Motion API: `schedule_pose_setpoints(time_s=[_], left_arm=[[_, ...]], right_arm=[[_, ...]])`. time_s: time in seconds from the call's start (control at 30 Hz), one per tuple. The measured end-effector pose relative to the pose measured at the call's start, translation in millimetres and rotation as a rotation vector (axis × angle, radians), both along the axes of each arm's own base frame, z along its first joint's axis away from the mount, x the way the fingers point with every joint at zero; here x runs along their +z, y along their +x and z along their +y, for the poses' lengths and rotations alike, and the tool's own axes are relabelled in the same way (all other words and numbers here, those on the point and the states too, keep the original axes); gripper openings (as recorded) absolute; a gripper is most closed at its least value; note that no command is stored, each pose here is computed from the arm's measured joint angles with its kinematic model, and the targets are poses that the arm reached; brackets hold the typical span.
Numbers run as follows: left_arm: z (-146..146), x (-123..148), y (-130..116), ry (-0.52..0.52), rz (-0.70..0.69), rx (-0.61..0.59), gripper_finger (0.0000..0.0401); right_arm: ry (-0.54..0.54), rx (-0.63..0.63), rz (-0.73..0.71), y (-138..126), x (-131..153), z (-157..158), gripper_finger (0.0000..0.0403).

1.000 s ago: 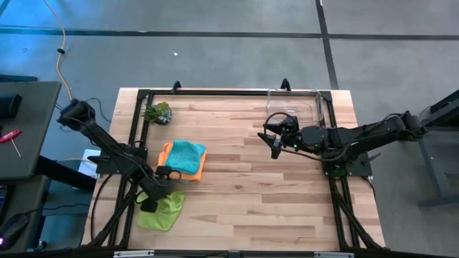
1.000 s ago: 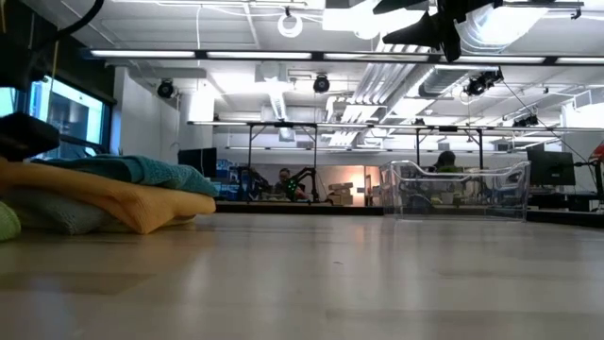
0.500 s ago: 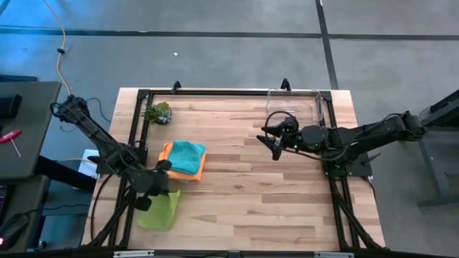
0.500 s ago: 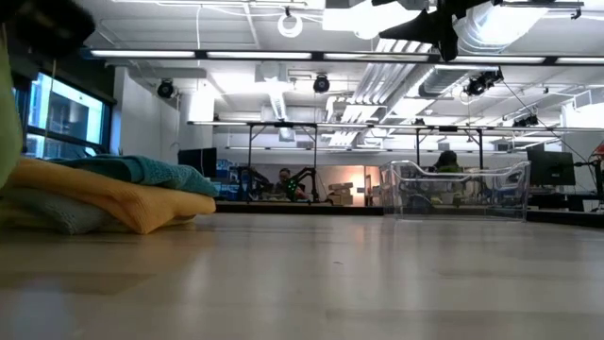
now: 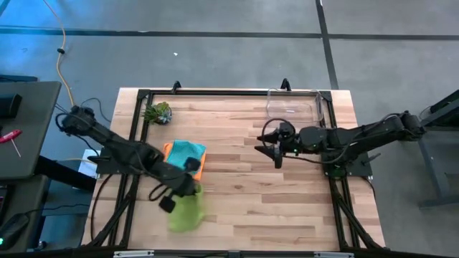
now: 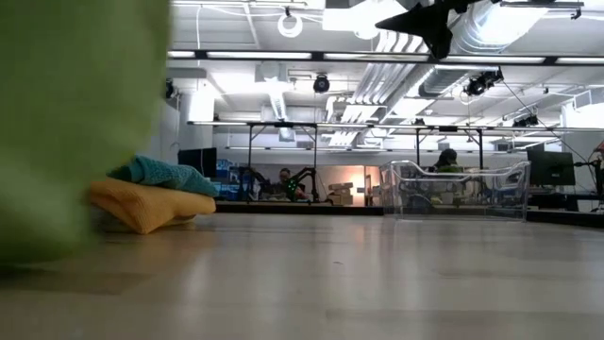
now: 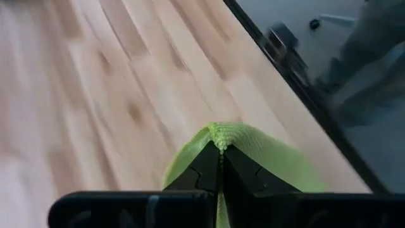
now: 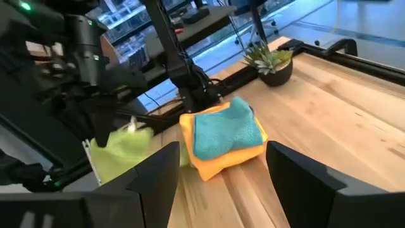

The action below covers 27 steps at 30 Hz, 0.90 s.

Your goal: Fold microfiber towels

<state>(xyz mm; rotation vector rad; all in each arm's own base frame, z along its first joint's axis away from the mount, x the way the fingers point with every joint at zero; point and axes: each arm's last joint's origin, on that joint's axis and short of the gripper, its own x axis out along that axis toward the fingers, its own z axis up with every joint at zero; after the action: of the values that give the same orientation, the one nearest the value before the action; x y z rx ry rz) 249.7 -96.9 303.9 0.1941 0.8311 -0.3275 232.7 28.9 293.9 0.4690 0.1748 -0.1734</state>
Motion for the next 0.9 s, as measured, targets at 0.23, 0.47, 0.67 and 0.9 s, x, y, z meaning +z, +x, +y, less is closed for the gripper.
schedule_pose_setpoints(time_s=[0.23, 0.47, 0.67, 0.9], left_arm=[[23, 30, 71, 0.139, -0.232, 0.026, 0.0], [54, 40, 111, 0.342, -0.505, 0.164, 0.0], [73, 30, 109, 0.398, -0.393, 0.184, 0.0], [66, -25, 99, 0.302, -0.155, 0.183, 0.0]], right_arm=[[-0.008, 0.005, -0.221, -15, 31, -2, 0.0227], [0.003, 0.004, -0.362, -46, 56, -7, 0.0227], [0.005, 0.004, -0.363, -61, 61, -10, 0.0227], [0.088, -0.009, -0.096, -47, 30, -7, 0.0227]])
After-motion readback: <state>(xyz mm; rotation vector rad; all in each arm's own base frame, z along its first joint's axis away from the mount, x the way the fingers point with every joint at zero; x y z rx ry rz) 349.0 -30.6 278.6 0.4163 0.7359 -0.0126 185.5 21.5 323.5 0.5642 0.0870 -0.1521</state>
